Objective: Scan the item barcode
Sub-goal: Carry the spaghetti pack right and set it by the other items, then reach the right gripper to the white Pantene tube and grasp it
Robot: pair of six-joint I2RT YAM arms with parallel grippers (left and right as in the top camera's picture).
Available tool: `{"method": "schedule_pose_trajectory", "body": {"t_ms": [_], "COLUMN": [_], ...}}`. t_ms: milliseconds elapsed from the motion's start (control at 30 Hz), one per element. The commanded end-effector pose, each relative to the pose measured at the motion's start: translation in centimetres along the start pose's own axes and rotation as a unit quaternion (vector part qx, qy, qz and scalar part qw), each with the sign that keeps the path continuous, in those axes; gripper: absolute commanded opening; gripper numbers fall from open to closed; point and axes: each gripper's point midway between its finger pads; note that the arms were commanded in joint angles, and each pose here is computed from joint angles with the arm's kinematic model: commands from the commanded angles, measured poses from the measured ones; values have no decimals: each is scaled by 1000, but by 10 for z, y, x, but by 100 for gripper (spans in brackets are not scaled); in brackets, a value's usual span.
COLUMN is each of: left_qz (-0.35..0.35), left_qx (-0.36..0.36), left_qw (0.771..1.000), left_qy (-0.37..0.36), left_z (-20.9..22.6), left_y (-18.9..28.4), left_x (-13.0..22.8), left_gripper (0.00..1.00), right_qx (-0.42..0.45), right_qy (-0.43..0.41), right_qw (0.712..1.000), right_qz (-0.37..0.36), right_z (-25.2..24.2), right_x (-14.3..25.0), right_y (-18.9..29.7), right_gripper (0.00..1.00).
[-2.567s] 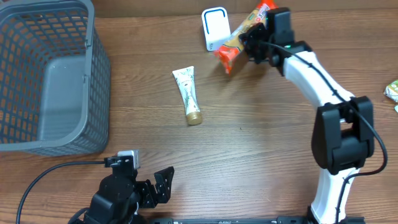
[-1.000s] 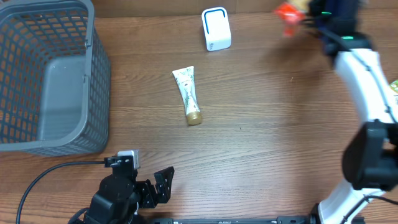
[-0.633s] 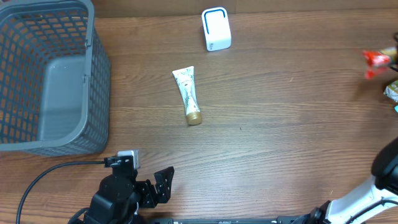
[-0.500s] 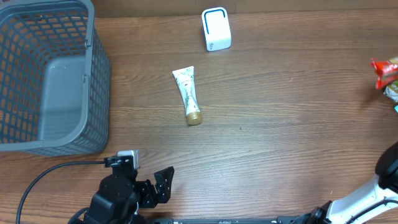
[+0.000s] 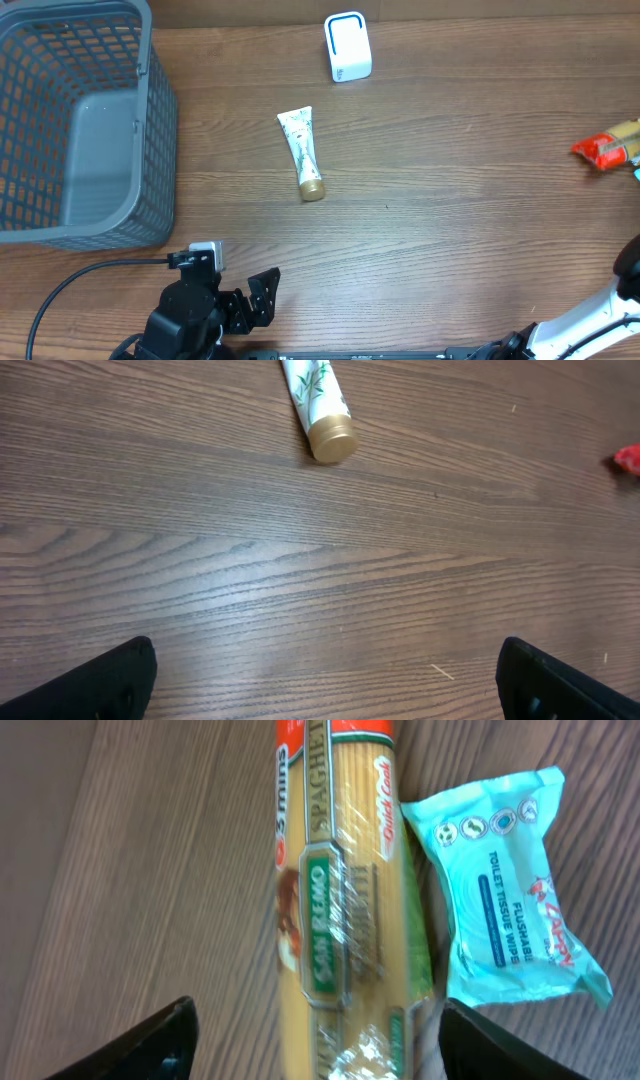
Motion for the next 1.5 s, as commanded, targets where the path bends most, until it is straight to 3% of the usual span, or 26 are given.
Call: {"method": "schedule_pose_trajectory", "body": {"t_ms": [0,133,267,367,533,667,733,767,867,1067,1467], "left_qz": [1,1,1,1,1,1,1,1,1,1,1], "left_qx": [3,3,3,3,3,3,3,3,3,3,3], "left_qw": [1000,1000,1000,1000,1000,1000,1000,1000,1000,1000,1000], "left_qy": [1,1,1,1,1,1,1,1,1,1,1], "left_z": [-1,-1,-1,-1,-1,-1,-1,-1,-1,-1,-1], "left_y": [0,0,0,0,0,0,0,0,0,0,0], "left_x": [1,1,1,1,1,1,1,1,1,1,1], "left_gripper": [100,100,100,100,100,100,100,100,99,100,99], "right_qx": [-67,-208,-401,-475,-473,-384,-362,-363,-364,-308,-341], "right_qy": [10,27,74,113,275,394,464,508,558,575,592], "right_qw": [997,978,901,837,785,774,744,716,680,713,686], "right_qz": [-39,14,150,247,291,314,316,314,305,258,250], "right_z": [31,79,134,153,161,160,167,173,181,196,203], "right_x": [-26,-8,47,98,191,271,327,367,421,497,625], "right_y": [55,103,165,199,211,201,204,210,221,215,198], "right_gripper": [81,82,84,86,100,100,100,100,100,100,100]}}
Point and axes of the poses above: each gripper's point midway between its finger pads, its own y axis back along the fingers, its own z axis along the line the jaws close on, x = y × z, and after that the axes turned 2 degrees about y, right-handed
